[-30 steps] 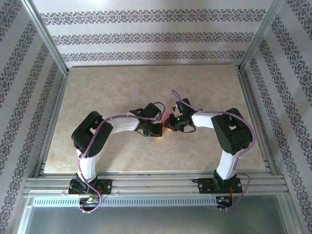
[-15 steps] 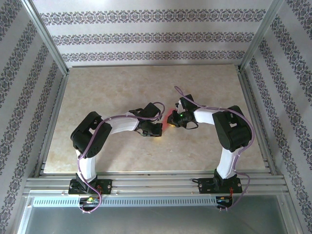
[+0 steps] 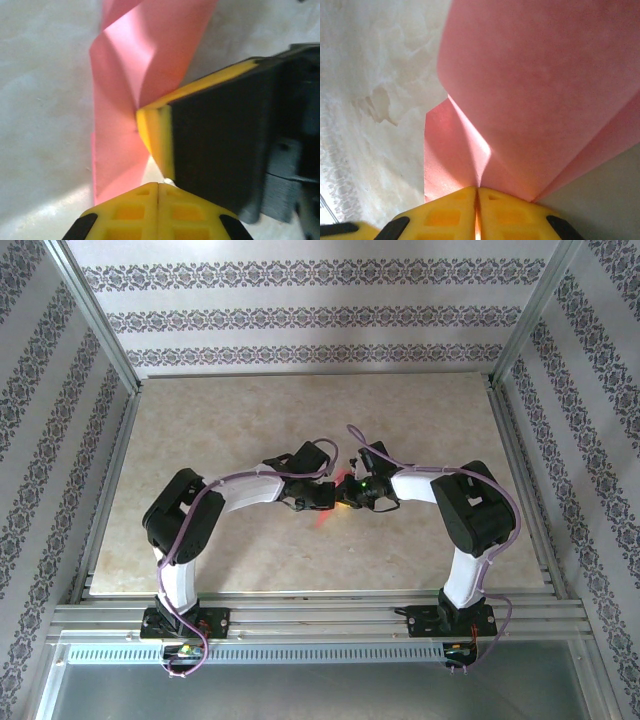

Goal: Fold a paper plane with a square sheet of paper (pick it up from the middle)
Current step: Fold the wing for the fifth time at the center of the table.

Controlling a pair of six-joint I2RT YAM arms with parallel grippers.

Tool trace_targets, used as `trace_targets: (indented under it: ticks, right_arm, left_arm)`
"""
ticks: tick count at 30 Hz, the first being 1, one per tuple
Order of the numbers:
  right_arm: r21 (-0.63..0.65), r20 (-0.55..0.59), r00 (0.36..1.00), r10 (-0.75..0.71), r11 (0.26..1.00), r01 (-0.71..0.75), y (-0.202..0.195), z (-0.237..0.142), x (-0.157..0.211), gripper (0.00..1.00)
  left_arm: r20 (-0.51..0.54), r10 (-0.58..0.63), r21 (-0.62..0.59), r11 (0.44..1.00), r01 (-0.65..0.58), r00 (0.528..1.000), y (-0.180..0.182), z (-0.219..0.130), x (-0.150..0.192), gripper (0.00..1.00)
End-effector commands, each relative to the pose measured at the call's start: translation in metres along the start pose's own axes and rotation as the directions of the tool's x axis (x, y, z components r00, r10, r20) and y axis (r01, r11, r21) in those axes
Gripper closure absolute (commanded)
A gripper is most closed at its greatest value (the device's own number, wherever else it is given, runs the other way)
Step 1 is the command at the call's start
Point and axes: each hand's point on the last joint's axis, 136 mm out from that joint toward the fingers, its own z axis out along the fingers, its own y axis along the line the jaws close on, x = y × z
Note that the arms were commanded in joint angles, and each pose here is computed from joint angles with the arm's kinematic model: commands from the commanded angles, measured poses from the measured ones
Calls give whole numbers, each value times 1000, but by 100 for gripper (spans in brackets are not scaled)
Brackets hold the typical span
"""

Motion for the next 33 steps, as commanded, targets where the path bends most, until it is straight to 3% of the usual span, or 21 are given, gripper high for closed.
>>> trace_targets:
  ticks: [1, 15, 22, 33]
  right_arm:
    - [89, -72, 995, 70, 994, -63, -27, 6, 27, 87]
    - [84, -53, 997, 56, 995, -52, -22, 5, 18, 87]
    - [80, 30, 998, 62, 995, -64, -19, -10, -11, 86]
    - [154, 120, 990, 78, 983, -96, -54, -23, -56, 87]
  left_arm:
    - [-10, -14, -59, 998, 14, 1000, 18, 6, 4, 99]
    - [-83, -43, -142, 989, 31, 996, 44, 17, 28, 100]
    - [-158, -49, -199, 980, 17, 986, 59, 20, 46, 100]
    - [-188, -44, -210, 978, 4, 981, 63, 18, 54, 100]
